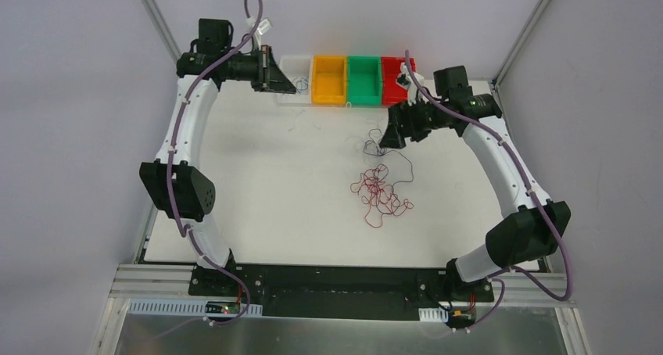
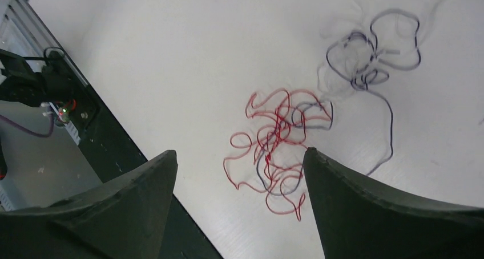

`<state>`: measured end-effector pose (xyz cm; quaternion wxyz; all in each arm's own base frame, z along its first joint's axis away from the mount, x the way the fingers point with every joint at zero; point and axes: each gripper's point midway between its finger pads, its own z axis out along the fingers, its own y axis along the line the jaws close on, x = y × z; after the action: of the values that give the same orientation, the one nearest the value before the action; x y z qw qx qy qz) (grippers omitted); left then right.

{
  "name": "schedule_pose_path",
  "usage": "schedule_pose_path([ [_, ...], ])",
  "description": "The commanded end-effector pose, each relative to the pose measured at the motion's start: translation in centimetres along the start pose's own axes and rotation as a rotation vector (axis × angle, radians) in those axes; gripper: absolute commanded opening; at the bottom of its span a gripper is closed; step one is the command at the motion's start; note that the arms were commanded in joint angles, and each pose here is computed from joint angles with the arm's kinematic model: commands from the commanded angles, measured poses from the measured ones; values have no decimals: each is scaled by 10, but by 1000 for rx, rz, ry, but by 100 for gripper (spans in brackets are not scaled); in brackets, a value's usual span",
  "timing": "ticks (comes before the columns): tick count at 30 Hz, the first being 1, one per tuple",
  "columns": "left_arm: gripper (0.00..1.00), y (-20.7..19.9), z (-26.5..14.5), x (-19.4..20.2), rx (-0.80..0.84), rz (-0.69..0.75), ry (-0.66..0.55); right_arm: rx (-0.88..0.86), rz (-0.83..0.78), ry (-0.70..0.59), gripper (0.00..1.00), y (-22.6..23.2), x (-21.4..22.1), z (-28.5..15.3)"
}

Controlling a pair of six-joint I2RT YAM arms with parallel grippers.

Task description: Untangle the cables

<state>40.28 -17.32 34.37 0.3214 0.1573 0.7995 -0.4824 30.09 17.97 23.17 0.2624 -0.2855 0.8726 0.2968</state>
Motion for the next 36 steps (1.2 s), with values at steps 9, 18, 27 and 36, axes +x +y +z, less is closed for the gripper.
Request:
schedule_pose_path([
  [9,0,-103,54,33,256,6,149,-158,-189,-367,83,103,-110,-6],
  [18,0,-114,61,49,296,58,177,-202,-171,-454,62,118,-136,-15],
  [27,0,-120,63,50,324,66,182,-221,-195,-426,34,120,-146,-8],
  [36,0,-109,63,52,291,27,181,-198,-212,-460,0,119,-168,-11],
])
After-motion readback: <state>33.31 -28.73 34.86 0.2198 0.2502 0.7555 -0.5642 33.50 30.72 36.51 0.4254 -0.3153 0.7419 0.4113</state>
